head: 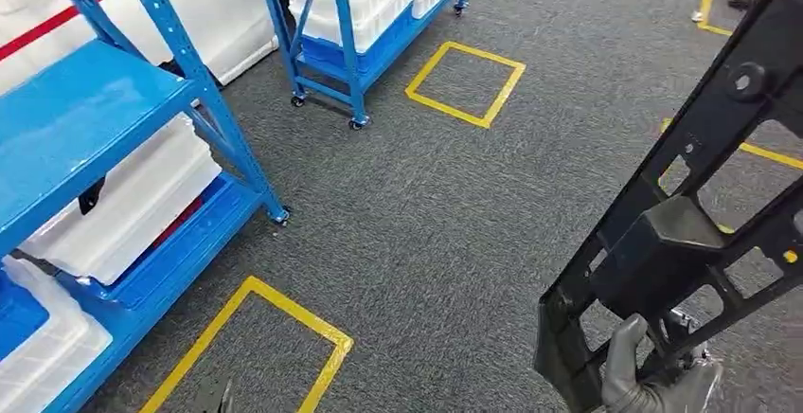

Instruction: Take the parts from the cabinet and place them on the table.

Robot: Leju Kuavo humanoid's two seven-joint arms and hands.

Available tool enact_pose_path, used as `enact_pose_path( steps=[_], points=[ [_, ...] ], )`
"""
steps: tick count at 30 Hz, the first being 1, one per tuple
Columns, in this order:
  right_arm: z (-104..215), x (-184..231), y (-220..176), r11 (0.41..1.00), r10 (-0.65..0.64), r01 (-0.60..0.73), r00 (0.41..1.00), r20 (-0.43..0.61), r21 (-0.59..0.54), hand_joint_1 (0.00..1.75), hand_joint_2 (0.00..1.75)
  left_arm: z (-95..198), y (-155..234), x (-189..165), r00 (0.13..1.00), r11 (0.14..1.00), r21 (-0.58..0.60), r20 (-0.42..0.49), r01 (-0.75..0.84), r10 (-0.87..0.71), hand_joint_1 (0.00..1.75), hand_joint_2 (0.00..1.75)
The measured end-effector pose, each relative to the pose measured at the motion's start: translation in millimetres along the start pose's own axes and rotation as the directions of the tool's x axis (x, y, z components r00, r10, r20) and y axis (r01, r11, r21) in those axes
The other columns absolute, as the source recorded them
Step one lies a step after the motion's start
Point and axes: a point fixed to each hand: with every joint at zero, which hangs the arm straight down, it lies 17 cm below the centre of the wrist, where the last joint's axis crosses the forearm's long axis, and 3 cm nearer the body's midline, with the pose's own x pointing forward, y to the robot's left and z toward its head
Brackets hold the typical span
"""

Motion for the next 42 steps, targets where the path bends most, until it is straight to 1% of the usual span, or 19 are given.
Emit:
enact_pose_path(
  steps=[7,11,17,22,27,32,37,42],
  points=[
    [1,2,1,1.000,0.009,-0.009,1.000,0.008,0.002,1.75,1.75,0,0,2,1.000,1.000,-0.010,0.008,0.005,-0.005,0.00,0.00],
    [2,1,2,1.000,0.010,-0.010,1.000,0.014,0.002,1.75,1.75,3,1,-10,1.000,1.000,-0.010,-0.018,0.012,-0.012,0.00,0.00],
    [-1,2,6,1.000,0.019,-0.019,0.999,0.031,0.002,1.75,1.75,-1,0,-2,1.000,1.000,-0.019,-0.020,0.017,-0.017,0.00,0.00],
    [1,2,6,1.000,0.022,-0.022,0.999,0.023,-0.005,1.75,1.75,-3,-1,7,1.000,1.000,-0.022,-0.001,0.020,-0.020,0.00,0.00],
    [2,2,5,1.000,0.023,-0.022,1.000,0.018,-0.013,1.75,1.75,-1,-2,0,0.999,0.999,-0.027,-0.016,0.029,-0.030,0.00,0.00],
    [0,2,5,1.000,0.020,-0.019,1.000,0.018,-0.023,1.75,1.75,-2,-2,4,0.999,0.999,-0.028,-0.015,0.035,-0.035,0.00,0.00],
    [5,-1,2,0.998,0.055,-0.055,0.998,0.001,-0.018,1.75,1.75,-3,-3,9,0.999,0.999,-0.030,-0.003,0.037,-0.037,0.00,0.00],
    [5,-6,-1,0.998,0.063,-0.064,0.998,-0.020,-0.024,1.75,1.75,0,-2,-3,0.999,0.999,-0.029,-0.017,0.045,-0.046,0.00,0.00]
  ],
)
